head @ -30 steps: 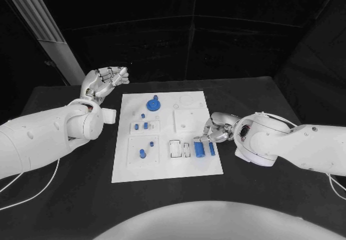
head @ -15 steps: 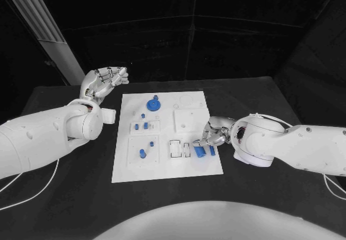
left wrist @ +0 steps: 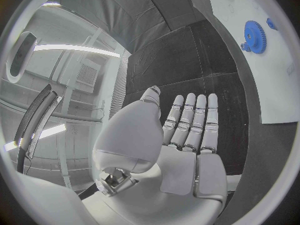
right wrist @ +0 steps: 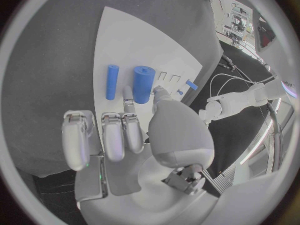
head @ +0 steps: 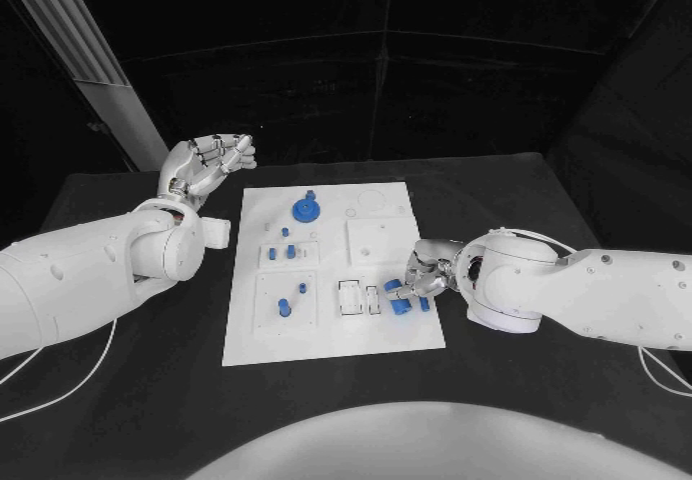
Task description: Assemble the parts on the task board
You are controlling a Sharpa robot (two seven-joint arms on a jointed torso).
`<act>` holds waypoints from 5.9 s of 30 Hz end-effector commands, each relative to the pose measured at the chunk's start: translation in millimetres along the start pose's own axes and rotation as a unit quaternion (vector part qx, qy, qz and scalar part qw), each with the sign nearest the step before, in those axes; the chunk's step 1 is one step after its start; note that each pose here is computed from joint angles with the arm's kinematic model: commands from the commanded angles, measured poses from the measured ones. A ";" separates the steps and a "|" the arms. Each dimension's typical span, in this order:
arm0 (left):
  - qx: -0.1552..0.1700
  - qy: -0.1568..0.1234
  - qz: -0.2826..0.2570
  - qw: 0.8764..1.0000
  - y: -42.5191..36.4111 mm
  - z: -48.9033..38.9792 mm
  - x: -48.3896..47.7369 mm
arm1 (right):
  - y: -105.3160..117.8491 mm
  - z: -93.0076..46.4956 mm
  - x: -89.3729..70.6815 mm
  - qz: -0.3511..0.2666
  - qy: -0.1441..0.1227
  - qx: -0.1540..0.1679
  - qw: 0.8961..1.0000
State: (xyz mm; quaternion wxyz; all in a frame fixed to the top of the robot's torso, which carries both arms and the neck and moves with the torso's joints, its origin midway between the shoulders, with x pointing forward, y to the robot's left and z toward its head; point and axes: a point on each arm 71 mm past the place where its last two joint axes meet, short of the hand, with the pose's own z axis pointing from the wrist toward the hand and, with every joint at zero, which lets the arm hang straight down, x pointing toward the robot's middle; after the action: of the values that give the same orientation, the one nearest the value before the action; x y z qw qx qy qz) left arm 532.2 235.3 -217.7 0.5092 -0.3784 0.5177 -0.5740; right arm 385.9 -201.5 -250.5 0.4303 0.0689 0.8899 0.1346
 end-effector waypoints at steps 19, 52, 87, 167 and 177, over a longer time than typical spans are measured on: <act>0.072 0.010 -0.009 0.997 -11.3 -1.8 3.8 | 6.4 10.9 16.8 -0.060 0.059 0.016 0.996; 0.070 0.007 -0.007 0.997 -10.5 -2.4 -0.6 | 12.9 -3.0 6.2 0.070 -0.012 -0.089 0.993; 0.067 0.008 -0.007 0.998 -8.7 -0.9 1.0 | 10.0 3.9 9.0 0.259 0.045 -0.073 0.962; 0.064 0.008 -0.008 0.998 -7.1 -2.7 0.2 | 35.5 20.9 21.1 0.243 0.077 -0.036 0.966; 0.064 0.009 -0.009 0.998 -7.0 -2.7 0.4 | 37.0 21.3 21.2 0.239 0.074 -0.036 0.968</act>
State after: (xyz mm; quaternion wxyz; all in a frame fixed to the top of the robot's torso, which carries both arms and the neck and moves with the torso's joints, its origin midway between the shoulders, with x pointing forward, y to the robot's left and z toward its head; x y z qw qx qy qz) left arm 530.5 236.6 -221.4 0.5033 -0.3801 0.5202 -0.5759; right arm 389.3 -158.5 -269.3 0.3147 0.2579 0.8729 0.2691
